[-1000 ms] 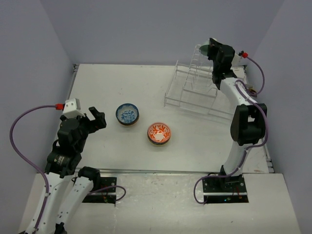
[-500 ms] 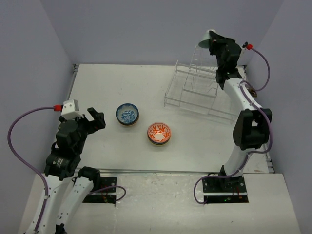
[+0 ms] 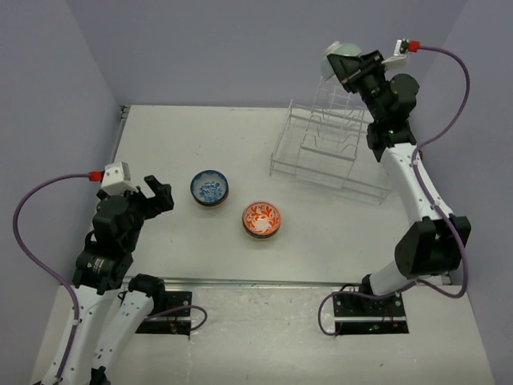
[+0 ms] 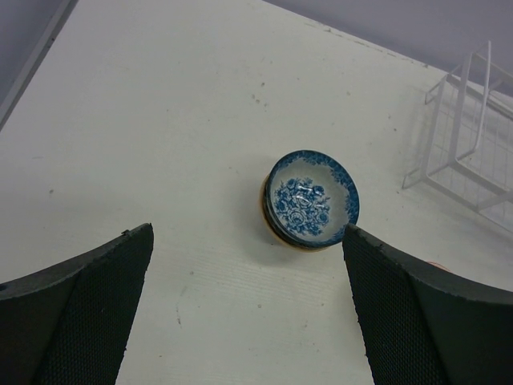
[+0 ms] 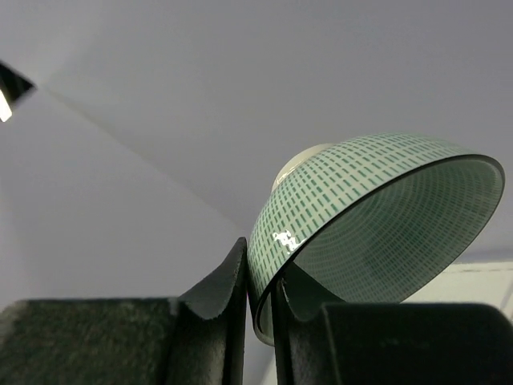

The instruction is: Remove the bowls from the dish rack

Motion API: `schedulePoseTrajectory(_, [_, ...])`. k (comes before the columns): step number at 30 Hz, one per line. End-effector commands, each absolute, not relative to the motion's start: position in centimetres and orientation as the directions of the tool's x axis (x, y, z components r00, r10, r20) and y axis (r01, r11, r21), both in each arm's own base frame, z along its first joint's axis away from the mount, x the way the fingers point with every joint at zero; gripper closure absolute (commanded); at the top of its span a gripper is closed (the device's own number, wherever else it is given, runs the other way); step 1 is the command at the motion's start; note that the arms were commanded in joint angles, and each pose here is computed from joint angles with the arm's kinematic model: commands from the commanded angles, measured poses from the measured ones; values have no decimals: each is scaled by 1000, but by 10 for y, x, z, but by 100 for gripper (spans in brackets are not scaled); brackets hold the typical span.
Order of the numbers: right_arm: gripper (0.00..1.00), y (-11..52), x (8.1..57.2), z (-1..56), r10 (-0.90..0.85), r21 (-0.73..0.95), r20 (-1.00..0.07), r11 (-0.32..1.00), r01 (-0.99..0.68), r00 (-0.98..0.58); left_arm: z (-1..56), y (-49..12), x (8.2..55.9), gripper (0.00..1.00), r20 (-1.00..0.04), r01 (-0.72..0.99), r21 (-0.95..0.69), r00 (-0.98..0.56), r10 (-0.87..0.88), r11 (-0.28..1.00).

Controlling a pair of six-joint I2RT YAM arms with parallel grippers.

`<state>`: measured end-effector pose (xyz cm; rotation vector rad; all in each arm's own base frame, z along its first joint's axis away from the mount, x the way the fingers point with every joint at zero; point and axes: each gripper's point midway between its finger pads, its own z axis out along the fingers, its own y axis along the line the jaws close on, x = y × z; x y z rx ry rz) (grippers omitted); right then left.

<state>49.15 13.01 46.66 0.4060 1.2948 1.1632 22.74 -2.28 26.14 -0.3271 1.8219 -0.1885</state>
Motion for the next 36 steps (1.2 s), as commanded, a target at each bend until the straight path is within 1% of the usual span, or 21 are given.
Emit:
schedulePoseTrajectory(1, [100, 176, 418, 500, 502, 402, -864, 625, -669, -50, 288, -25, 235, 0, -915, -123, -331, -202, -350, 936])
schedulePoseTrajectory(3, [100, 201, 398, 498, 391, 287, -920, 670, -685, -3, 308, -32, 240, 0, -911, -87, -356, -189, -367, 930])
schedulePoseTrajectory(4, [100, 206, 384, 490, 281, 165, -958, 703, -692, 57, 315, -35, 242, 0, -910, -71, -364, -185, -371, 929])
schedulePoseTrajectory(6, [100, 234, 357, 480, 184, 71, -980, 664, -745, 70, 329, -50, 250, 0, -909, -2, -367, -211, -359, 930])
schedulePoseTrajectory(7, [100, 243, 345, 464, 71, -33, -992, 652, -757, 105, 355, -54, 251, 0, -916, 38, -370, -182, -358, 928])
schedulePoseTrajectory(8, [100, 263, 321, 457, 13, -102, -990, 630, -770, 142, 364, -59, 254, 0, -917, 60, -368, -191, -351, 928])
schedulePoseTrajectory(9, [100, 271, 310, 446, -49, -158, -986, 614, -774, 162, 360, -69, 262, 0, -909, 87, -360, -256, -328, 929])
schedulePoseTrajectory(10, [100, 277, 298, 423, -170, -259, -966, 576, -775, 196, 393, -73, 259, 0, -917, 129, -367, -217, -335, 921])
schedulePoseTrajectory(12, [100, 299, 269, 381, -344, -389, -908, 472, -791, 241, 417, -92, 261, 0, -911, 219, -382, -254, -325, 898])
schedulePoseTrajectory(13, [100, 314, 244, 369, -373, -420, -886, 395, -817, 275, 425, -99, 260, 0, -910, 256, -386, -264, -320, 886])
schedulePoseTrajectory(15, [100, 318, 229, 348, -444, -489, -836, 333, -806, 324, 426, -128, 259, 0, -890, 381, -418, -353, -288, 825])
schedulePoseTrajectory(18, [100, 336, 183, 311, -508, -545, -763, 172, -821, 400, 416, -168, 252, 0, -848, 535, -487, -481, -225, 691])
schedulePoseTrajectory(21, [100, 338, 180, 293, -597, -587, -692, 137, -798, 406, 381, -187, 256, 0, -804, 556, -519, -575, -150, 649])
schedulePoseTrajectory(25, [100, 346, 183, 275, -689, -611, -603, 74, -788, 403, 337, -213, 256, 0, -772, 564, -496, -634, -37, 660])
schedulePoseTrajectory(26, [100, 348, 185, 265, -715, -611, -573, 47, -790, 400, 319, -212, 263, 0, -750, 526, -478, -662, -14, 703])
schedulePoseTrajectory(30, [100, 354, 190, 266, -734, -632, -536, 20, -775, 418, 285, -201, 276, 3, -714, 446, -416, -700, 19, 793])
schedulePoseTrajectory(32, [100, 354, 192, 263, -749, -642, -508, -1, -767, 426, 273, -193, 280, 6, -700, 415, -377, -713, 39, 828])
schedulePoseTrajectory(33, [100, 357, 194, 263, -757, -647, -497, -2, -762, 424, 268, -190, 281, 12, -695, 406, -365, -717, 45, 838])
schedulePoseTrajectory(34, [100, 355, 198, 262, -770, -655, -480, -4, -756, 421, 265, -188, 283, 26, -694, 401, -350, -718, 53, 847])
schedulePoseTrajectory(35, [100, 356, 199, 262, -775, -659, -472, -6, -752, 420, 262, -187, 283, 26, -690, 397, -344, -721, 57, 851])
schedulePoseTrajectory(36, [100, 359, 201, 262, -779, -661, -465, -9, -750, 420, 257, -185, 283, 35, -683, 391, -335, -728, 65, 857])
